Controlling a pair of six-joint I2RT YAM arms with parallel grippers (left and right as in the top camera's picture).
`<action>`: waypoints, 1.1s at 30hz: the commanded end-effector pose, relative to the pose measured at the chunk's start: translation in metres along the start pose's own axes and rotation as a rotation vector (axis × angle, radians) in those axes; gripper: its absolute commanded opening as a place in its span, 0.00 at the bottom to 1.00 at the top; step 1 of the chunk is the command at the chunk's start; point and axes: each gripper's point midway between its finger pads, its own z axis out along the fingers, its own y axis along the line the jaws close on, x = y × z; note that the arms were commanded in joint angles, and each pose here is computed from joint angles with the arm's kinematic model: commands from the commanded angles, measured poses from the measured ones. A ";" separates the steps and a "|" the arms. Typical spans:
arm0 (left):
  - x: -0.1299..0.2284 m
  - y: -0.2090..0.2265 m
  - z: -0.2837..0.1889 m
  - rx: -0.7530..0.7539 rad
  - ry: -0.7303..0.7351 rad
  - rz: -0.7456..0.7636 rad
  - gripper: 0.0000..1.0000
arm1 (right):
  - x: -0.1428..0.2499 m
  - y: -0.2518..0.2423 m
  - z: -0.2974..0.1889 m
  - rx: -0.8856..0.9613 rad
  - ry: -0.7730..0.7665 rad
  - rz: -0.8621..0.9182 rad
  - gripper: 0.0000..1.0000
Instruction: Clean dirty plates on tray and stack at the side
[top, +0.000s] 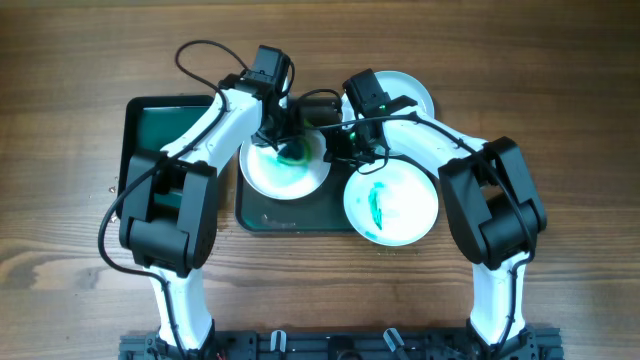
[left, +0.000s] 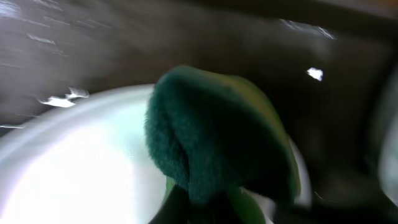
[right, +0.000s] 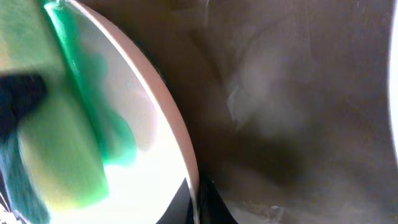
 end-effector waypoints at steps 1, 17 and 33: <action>-0.023 0.066 -0.008 -0.309 -0.130 -0.131 0.04 | 0.006 -0.015 0.012 0.035 0.033 0.037 0.04; -0.031 0.090 -0.141 -0.203 -0.013 -0.285 0.04 | -0.018 -0.013 -0.042 0.393 -0.175 -0.099 0.04; -0.027 0.089 -0.148 -0.203 -0.013 -0.282 0.04 | -0.013 0.055 -0.190 0.931 -0.737 -0.394 0.04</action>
